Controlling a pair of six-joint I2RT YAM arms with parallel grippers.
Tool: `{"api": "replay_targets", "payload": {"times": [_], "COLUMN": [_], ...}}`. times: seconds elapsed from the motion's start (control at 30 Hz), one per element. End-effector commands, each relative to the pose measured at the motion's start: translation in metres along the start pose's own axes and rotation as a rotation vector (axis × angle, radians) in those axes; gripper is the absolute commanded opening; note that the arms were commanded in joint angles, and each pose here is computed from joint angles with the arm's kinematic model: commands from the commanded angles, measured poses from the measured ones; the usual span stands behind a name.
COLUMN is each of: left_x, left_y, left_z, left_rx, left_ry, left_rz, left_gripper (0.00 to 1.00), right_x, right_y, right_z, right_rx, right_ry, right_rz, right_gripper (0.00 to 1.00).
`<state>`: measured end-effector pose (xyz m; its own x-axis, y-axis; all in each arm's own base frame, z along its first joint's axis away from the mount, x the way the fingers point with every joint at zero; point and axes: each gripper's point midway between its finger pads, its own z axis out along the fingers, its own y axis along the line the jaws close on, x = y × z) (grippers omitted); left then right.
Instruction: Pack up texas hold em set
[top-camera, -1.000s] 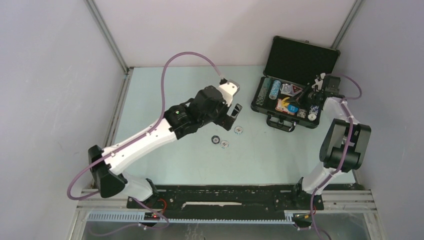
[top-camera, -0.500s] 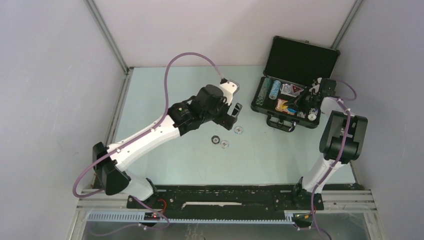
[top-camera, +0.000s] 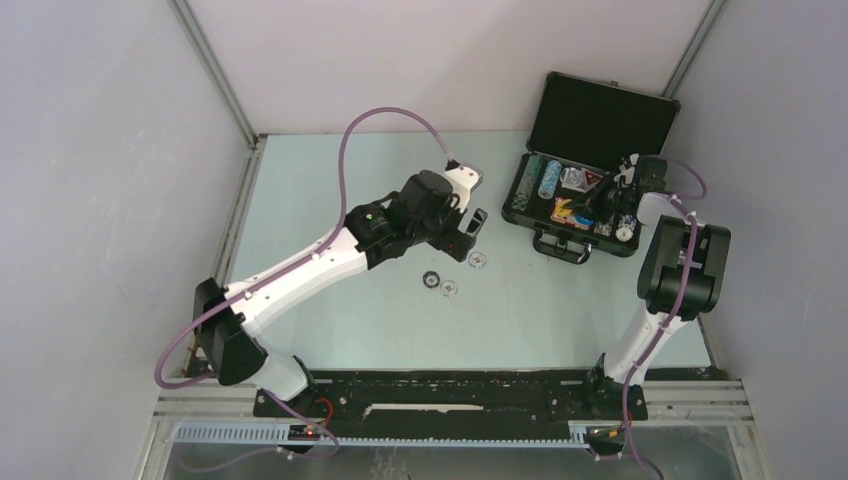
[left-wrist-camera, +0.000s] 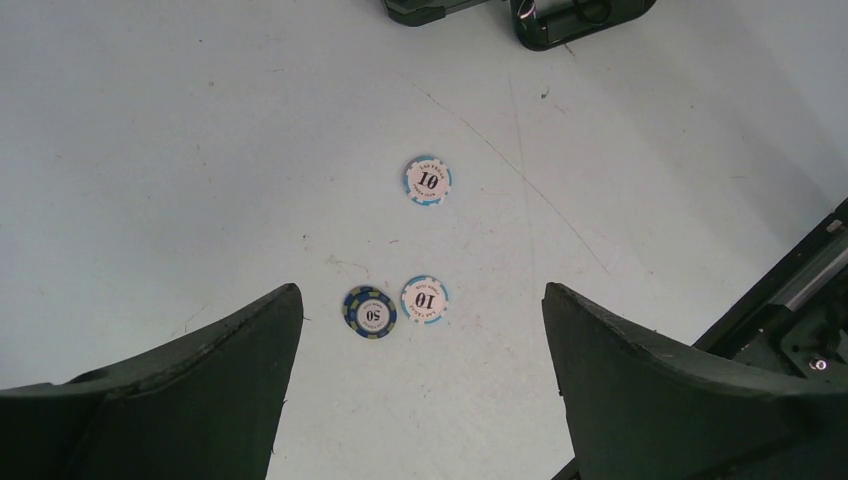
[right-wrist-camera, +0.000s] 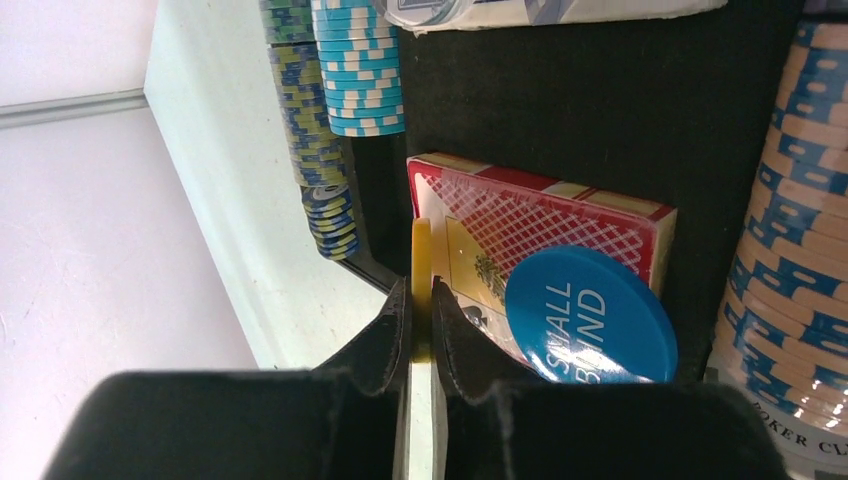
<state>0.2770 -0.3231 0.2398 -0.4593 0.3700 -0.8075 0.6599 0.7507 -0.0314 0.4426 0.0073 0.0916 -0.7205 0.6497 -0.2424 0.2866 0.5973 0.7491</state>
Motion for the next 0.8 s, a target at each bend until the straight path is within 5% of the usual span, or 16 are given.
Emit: {"api": "replay_targets", "payload": {"times": [0.0,0.77], "left_x": [-0.0192,-0.0225], "left_y": [0.0016,0.0049], "left_z": [-0.0081,-0.0122], "left_rx": [0.005,0.004], "left_ry": [-0.055,-0.066], "left_rz": [-0.020,-0.015], "left_gripper": [0.95,0.96], "right_x": [-0.0154,-0.0140], "right_y": [0.0016,0.0010], "right_z": [0.0027,-0.0046], "right_rx": [-0.010,0.026], "right_ry": [-0.034,-0.042], "right_rz": [-0.021,-0.027], "right_gripper": [0.13,0.38]}}
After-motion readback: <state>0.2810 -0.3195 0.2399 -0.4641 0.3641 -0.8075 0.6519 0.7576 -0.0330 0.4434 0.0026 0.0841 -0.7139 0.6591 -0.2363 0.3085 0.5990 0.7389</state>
